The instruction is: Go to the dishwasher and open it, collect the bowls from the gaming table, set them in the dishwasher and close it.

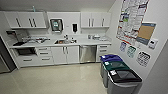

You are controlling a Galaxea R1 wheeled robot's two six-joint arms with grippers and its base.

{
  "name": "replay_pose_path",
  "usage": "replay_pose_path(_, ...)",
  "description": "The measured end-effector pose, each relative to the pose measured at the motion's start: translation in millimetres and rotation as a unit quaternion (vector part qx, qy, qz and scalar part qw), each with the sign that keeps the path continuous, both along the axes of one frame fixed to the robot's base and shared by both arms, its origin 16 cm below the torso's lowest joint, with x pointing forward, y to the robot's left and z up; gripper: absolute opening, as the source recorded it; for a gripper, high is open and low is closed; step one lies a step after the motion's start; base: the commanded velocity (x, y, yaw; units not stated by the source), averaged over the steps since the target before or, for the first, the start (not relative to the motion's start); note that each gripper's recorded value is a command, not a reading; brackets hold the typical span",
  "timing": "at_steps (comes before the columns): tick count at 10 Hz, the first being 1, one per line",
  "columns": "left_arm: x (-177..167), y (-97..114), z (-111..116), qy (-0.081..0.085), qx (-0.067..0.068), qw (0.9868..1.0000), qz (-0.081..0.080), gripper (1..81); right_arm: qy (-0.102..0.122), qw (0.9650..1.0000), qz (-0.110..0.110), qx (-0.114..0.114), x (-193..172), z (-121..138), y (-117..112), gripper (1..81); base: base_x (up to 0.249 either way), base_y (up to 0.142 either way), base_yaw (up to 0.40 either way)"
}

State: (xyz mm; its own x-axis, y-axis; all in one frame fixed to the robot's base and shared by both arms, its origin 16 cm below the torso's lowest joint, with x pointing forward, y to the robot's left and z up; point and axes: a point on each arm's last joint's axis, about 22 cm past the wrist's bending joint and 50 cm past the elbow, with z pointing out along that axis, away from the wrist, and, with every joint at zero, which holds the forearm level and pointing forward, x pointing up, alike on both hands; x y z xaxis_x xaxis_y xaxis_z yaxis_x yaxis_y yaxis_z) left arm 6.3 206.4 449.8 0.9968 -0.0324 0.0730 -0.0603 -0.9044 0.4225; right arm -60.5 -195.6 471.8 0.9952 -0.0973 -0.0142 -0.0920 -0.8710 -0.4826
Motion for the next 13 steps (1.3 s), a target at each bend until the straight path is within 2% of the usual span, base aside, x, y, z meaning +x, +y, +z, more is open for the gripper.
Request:
replay_pose_path(6,10,1,0,-0.006,0.001,1.0,0.001,81.1,-0.009,1.0,0.001,0.0,14,-1,1,81.1,0.244,0.0,0.0)
replay_pose_path(9,2,2,0,0.0,0.001,1.0,0.0,81.1,-0.003,1.0,0.002,0.003,6,0,4,81.1,0.149,0.0,0.0)
replay_pose_path(13,0,1,0,0.001,0.001,1.0,0.0,81.1,-0.003,1.0,0.002,0.004,5,0,6,81.1,0.136,0.0,0.0)
